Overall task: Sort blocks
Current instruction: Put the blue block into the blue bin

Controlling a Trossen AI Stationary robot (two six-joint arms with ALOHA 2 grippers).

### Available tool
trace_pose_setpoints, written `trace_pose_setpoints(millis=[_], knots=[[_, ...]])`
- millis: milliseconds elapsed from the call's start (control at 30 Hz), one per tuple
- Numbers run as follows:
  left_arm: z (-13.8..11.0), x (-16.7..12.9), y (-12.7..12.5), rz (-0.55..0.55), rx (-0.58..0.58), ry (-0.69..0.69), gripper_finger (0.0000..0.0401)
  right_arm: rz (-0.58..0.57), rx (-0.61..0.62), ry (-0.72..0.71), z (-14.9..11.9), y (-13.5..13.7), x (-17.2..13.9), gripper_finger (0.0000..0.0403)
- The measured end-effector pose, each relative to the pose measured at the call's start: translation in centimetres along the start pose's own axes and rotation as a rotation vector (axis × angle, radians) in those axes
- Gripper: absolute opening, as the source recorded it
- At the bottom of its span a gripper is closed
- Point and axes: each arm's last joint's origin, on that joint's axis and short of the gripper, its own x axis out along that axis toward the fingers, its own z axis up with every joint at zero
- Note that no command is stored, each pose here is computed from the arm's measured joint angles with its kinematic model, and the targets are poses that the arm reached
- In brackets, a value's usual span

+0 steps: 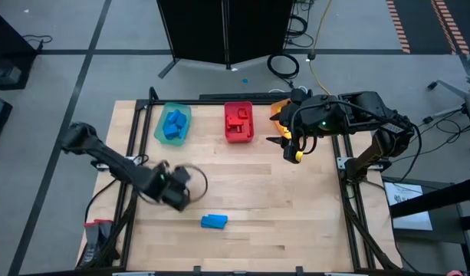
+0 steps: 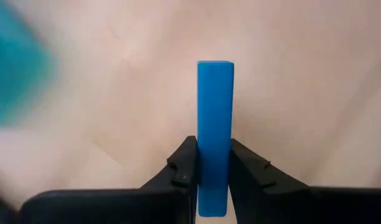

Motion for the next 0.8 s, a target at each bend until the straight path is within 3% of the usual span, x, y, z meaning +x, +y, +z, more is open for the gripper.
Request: trace_pose_setpoints(millis=[200,333,500,800], knots=[[4.2,-4.1,6.5,0.147,-0.282,-0.372,0.0059,0.000,0.029,0.000,0.0,0.0,0.0,0.0270],[5.5,-4.8,11.3,0.283,-0.480,-0.481,0.0059,0.000,0.036,0.000,0.0,0.0,0.0,0.0270],[6.6,-3.1,15.8,0.453,-0.584,-0.402,0.0059,0.000,0.037,-0.001,0.0,0.0,0.0,0.0270],[7.7,4.1,20.9,0.383,-0.638,-0.284,0.0059,0.001,0.038,0.000,0.0,0.0,0.0,0.0270]])
